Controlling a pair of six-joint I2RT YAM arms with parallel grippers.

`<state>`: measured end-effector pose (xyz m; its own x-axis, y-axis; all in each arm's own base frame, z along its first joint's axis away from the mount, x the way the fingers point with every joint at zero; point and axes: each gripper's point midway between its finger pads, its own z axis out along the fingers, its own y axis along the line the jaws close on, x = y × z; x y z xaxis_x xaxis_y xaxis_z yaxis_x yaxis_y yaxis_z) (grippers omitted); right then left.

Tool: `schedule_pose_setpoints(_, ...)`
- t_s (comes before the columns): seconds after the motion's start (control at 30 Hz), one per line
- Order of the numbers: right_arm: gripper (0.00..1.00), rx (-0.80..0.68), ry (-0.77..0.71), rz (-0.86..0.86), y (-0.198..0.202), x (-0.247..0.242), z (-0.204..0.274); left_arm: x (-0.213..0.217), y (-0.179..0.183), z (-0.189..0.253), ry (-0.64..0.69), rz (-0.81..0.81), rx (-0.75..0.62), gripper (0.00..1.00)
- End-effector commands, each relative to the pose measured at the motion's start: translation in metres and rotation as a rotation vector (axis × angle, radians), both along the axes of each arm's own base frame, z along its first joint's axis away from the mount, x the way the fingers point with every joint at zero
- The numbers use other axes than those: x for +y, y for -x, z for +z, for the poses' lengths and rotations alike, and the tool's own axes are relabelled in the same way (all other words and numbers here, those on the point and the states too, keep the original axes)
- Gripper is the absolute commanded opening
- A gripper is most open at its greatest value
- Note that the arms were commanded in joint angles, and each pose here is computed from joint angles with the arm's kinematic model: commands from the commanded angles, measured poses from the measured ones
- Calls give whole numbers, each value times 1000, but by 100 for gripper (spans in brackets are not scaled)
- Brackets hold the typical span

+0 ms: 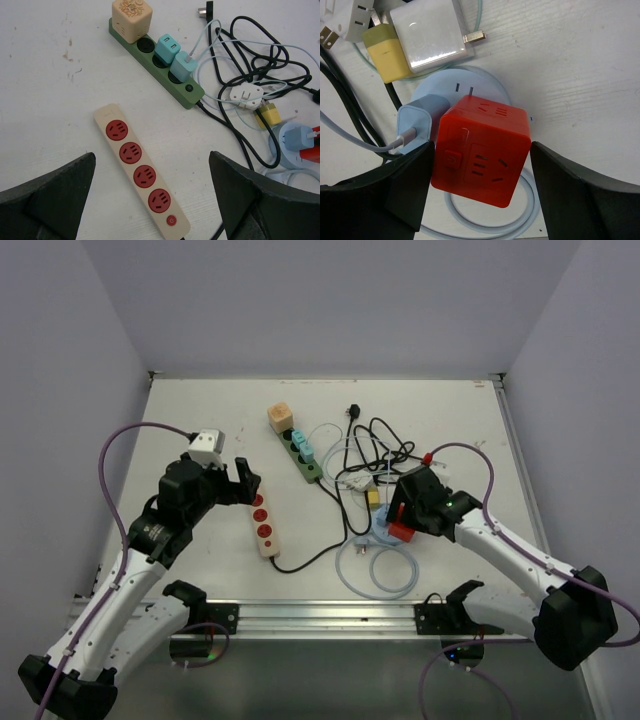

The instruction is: Pull the plug off the socket

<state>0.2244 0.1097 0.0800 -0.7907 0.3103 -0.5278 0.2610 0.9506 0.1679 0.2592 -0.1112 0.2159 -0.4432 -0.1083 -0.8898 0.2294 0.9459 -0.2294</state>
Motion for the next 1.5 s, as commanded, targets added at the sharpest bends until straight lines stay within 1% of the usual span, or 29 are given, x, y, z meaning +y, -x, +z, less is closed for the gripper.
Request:
schedule_pose_setpoints(0.0, 80, -43, -20, -56, -12, 1, 7, -2, -1, 5, -1, -25, -30, 100)
schedule_pose_setpoints(0.07, 78, -33, -4, -59, -11, -1, 6, -3, -1, 4, 0, -28, -30, 100)
schedule_pose_setpoints(0.13, 72, -23, -4, -58, -9, -1, 2, -4, -1, 5, 2, -34, -31, 100)
schedule_pose_setpoints(0.17, 68, -9, 1, -54, -8, -1, -3, -3, -1, 7, 7, -33, -39, 100)
schedule_pose_setpoints(0.2, 66, 0, -7, -45, -6, 1, -6, -4, 0, 7, 6, -37, -39, 100)
schedule_pose_setpoints(0.23, 60, 13, -5, -42, -5, 2, -10, -4, 0, 8, 8, -33, -42, 100)
schedule_pose_setpoints(0.3, 52, 43, 4, -31, -3, 3, -18, -3, 0, 9, 8, -31, -47, 99)
schedule_pose_setpoints(0.4, 39, 44, -4, -18, -3, 5, -13, -1, 0, 13, 13, -23, -61, 100)
schedule_pose_setpoints(0.43, 28, 38, -10, -15, -4, 6, -9, -2, 0, 13, 15, -24, -61, 99)
schedule_pose_setpoints(0.5, 17, -15, -41, -2, -9, 10, 11, -3, -1, 17, 28, -27, -72, 100)
schedule_pose_setpoints(0.53, 8, -34, -49, 2, -10, 10, 20, -7, 0, 19, 41, -44, -75, 100)
schedule_pose_setpoints(0.57, 4, -55, -56, 3, -12, 10, 29, -8, -1, 20, 53, -38, -75, 100)
schedule_pose_setpoints(0.6, 0, -99, -78, 7, -15, 12, 48, -16, 1, 23, 80, -78, -77, 100)
schedule_pose_setpoints(0.67, 0, -140, -112, 17, -17, 16, 66, -23, 2, 22, 112, -102, -65, 100)
schedule_pose_setpoints(0.7, 0, -191, -150, 23, -19, 19, 82, -28, 4, 21, 132, -122, -56, 100)
schedule_pose_setpoints(0.77, 0, -249, -223, 33, -22, 27, 98, -37, 7, 14, 180, -151, -19, 100)
schedule_pose_setpoints(0.8, 0, -279, -271, 41, -25, 35, 102, -48, 11, 17, 221, -209, -23, 100)
schedule_pose_setpoints(0.83, 0, -313, -314, 47, -24, 38, 110, -53, 15, 7, 242, -225, 6, 99)
schedule_pose_setpoints(0.87, 0, -331, -351, 43, -25, 42, 114, -58, 17, 5, 289, -232, 32, 100)
schedule_pose_setpoints(0.9, 0, -350, -380, 43, -27, 46, 113, -69, 22, 10, 336, -291, 23, 100)
schedule_pose_setpoints(0.93, 0, -361, -403, 43, -27, 48, 114, -73, 27, 0, 363, -310, 49, 99)
schedule_pose_setpoints(0.97, 0, -365, -429, 43, -27, 52, 115, -79, 28, 7, 420, -327, 36, 100)
schedule_pose_setpoints(1.03, 0, -362, -476, 68, -27, 62, 111, -87, 36, -1, 469, -372, 71, 100)
schedule_pose_setpoints(1.07, 0, -353, -500, 61, -29, 66, 108, -91, 36, 7, 506, -388, 47, 100)
schedule_pose_setpoints(1.1, 0, -367, -525, 71, -32, 71, 108, -93, 37, 6, 516, -398, 54, 100)
schedule_pose_setpoints(1.17, 0, -347, -563, 97, -32, 82, 104, -96, 39, 5, 528, -404, 55, 100)
schedule_pose_setpoints(1.27, 0, -359, -610, 136, -36, 94, 111, -106, 40, 2, 513, -420, 56, 100)
schedule_pose_setpoints(1.37, 0, -371, -660, 182, -39, 107, 122, -130, 48, -9, 481, -460, 93, 100)
schedule_pose_setpoints(1.47, 0, -367, -679, 219, -41, 116, 128, -159, 64, -21, 461, -532, 141, 100)
